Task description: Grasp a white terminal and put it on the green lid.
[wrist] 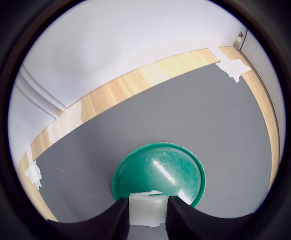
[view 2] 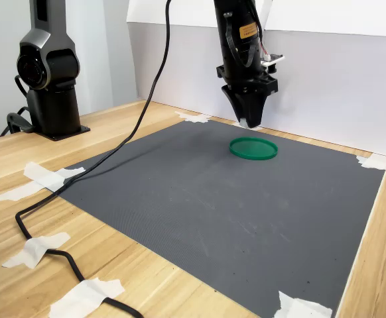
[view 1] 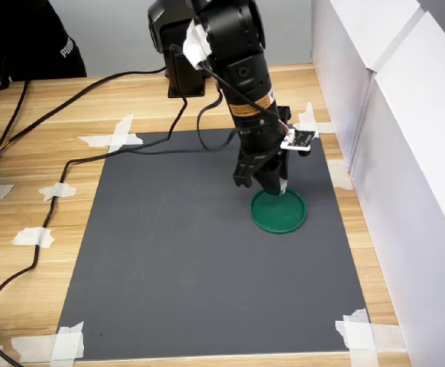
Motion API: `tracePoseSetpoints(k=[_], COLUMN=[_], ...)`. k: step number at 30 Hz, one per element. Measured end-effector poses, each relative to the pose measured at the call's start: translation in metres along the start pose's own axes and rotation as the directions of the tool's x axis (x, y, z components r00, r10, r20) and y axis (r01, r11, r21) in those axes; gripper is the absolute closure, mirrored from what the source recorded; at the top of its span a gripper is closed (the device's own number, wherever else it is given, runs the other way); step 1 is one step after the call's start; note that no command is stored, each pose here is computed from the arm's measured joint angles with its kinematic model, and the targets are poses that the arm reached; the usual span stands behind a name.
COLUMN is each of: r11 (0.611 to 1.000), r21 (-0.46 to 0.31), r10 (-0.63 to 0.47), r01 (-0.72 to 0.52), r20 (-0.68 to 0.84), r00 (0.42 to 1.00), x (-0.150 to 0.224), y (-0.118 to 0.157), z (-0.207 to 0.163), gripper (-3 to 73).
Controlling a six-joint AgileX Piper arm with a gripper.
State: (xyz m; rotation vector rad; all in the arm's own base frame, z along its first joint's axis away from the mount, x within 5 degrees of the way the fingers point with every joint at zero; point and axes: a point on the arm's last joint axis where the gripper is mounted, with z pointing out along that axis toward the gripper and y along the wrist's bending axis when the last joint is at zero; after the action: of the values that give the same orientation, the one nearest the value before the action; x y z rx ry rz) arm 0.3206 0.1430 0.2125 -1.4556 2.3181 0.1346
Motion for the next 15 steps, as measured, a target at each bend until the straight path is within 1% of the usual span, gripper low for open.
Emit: tracePoseSetpoints(k=[3,9,15], r11=[1.0,1.0,1.0], r21=[-0.003,0.019,0.007], r10=[0.001,-0.001,-0.003], r01=[-0.001,0.0,0.003], r20=[-0.007,0.008,-0.008], r00=[1.0,1.0,1.0], x=[0.001,0.0,0.001], y=[-0.001,-0.003,-0.003], z=[0.005,0.007,0.017], gripper=[42.3,42.3,42.3])
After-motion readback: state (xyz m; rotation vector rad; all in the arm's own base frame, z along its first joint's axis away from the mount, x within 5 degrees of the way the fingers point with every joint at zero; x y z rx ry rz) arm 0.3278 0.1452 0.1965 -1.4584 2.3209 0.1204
